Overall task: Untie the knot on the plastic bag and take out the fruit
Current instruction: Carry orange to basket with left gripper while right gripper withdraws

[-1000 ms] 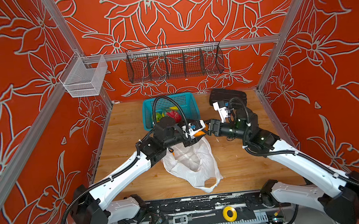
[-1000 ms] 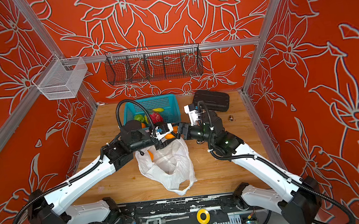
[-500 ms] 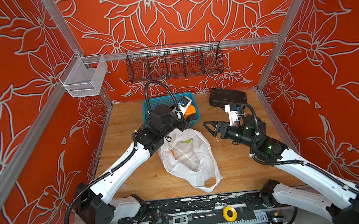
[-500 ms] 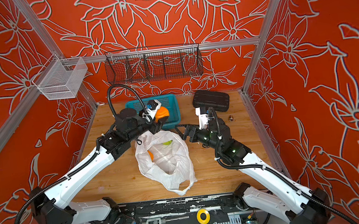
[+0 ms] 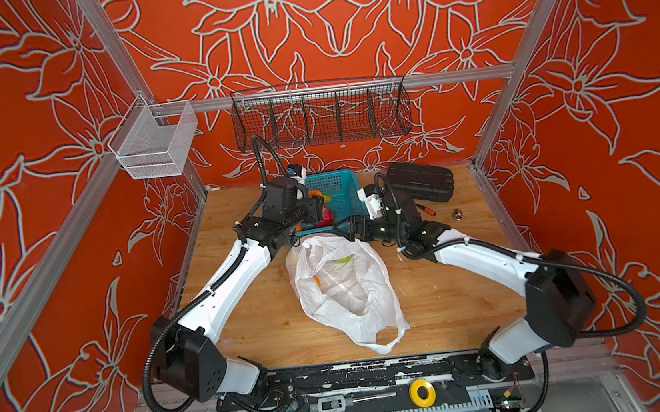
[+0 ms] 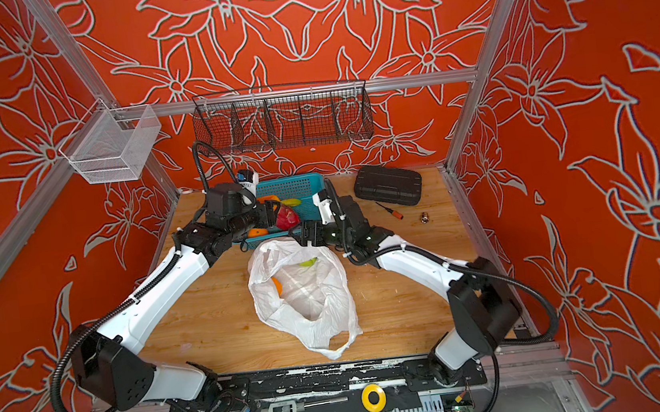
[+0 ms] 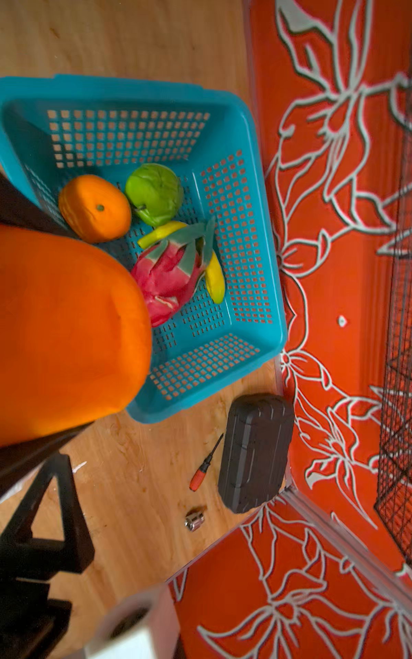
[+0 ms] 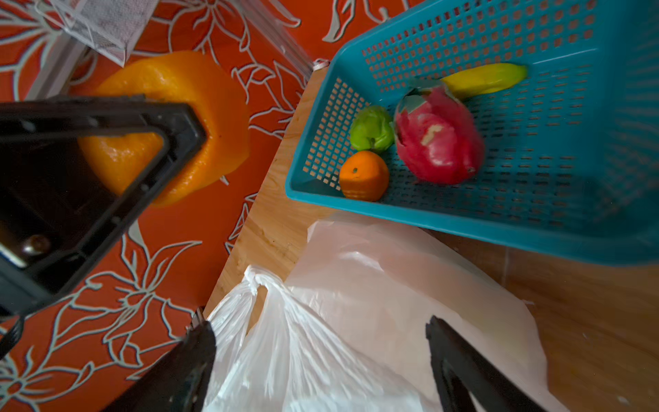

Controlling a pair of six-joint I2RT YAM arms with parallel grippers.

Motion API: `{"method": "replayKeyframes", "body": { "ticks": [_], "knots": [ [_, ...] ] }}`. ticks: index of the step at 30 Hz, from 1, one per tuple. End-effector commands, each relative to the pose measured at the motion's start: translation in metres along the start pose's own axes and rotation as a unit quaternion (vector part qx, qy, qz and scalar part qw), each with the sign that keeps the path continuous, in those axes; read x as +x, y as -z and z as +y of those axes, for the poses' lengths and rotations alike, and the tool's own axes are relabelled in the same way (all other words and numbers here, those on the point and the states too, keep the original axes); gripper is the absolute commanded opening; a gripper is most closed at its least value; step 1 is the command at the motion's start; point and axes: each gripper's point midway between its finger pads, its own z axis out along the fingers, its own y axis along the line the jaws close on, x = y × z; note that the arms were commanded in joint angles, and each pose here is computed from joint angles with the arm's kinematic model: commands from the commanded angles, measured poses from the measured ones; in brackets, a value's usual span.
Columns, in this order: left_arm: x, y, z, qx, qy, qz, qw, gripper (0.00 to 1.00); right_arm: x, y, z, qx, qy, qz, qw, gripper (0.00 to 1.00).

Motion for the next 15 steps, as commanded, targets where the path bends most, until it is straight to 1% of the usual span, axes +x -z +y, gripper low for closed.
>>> {"method": "replayKeyframes", "body": {
  "ticks": [1,3,6,10,15],
  "knots": [
    [0.006,0.0,0.005,0.003,0.033,0.017,0.999,0.44,0.035,-0.027,0.006,-0.041,0.002,0.08,0.996,0.88],
    [0.009,-0.003,0.012,-0.005,0.041,0.025,0.999,0.44,0.057,-0.036,0.002,-0.051,-0.006,0.108,0.993,0.83],
    [0.013,-0.009,0.02,-0.011,0.049,0.035,0.998,0.44,0.088,-0.037,-0.007,-0.049,-0.005,0.144,0.988,0.78],
    [0.019,-0.022,0.024,-0.01,0.044,0.044,0.998,0.45,0.127,-0.028,-0.032,-0.013,-0.001,0.186,0.982,0.74],
    [0.023,-0.049,0.011,0.032,0.035,0.053,0.997,0.46,0.161,-0.014,-0.064,0.04,-0.001,0.229,0.973,0.7]
  ]
}}
